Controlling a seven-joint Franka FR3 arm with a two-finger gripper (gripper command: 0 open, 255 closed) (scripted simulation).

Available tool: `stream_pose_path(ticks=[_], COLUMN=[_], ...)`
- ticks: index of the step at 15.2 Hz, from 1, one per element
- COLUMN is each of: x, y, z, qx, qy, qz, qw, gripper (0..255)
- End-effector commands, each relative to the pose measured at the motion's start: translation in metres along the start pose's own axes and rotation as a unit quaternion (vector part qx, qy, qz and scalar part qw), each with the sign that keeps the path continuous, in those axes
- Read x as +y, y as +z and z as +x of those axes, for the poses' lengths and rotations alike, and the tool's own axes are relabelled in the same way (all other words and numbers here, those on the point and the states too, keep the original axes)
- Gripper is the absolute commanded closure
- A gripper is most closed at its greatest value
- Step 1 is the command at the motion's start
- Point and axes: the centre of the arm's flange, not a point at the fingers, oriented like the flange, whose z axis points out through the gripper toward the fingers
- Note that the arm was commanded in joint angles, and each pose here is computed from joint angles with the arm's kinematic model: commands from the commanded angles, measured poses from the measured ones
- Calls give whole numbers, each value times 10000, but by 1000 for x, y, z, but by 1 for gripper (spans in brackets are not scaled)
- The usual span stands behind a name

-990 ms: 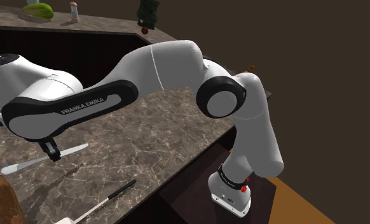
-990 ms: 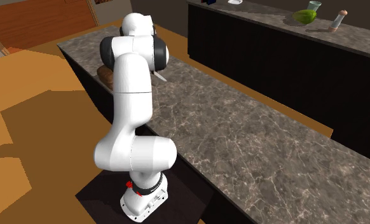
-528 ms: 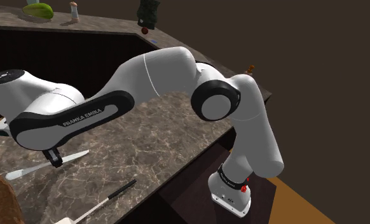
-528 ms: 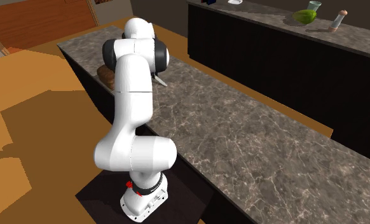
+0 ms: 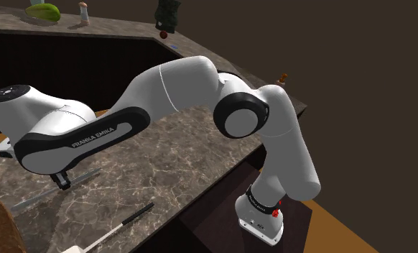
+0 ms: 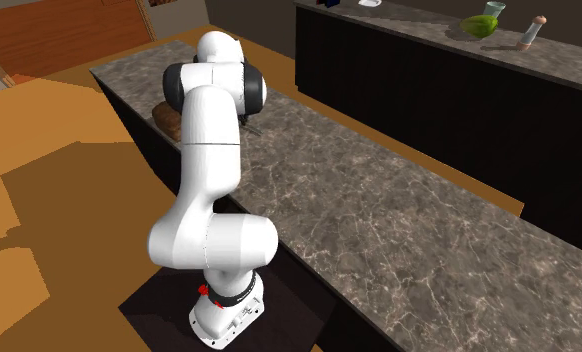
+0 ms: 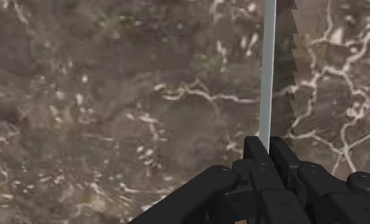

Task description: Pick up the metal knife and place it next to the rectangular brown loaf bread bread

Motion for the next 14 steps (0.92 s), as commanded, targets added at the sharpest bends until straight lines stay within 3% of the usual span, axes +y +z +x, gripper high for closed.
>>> stream_pose_path(ticks=[1, 2, 7, 11, 14], x=[0, 0, 0, 0, 0], y=[0, 0, 0, -50, -50], z=[0, 0, 0, 0, 0], qx=[0, 0, 0, 0, 0], qy=[0, 0, 0, 0, 0], qz=[0, 0, 0, 0, 0], qw=[10000, 10000, 10000, 10000, 10000], gripper=[255, 0, 0, 0, 0])
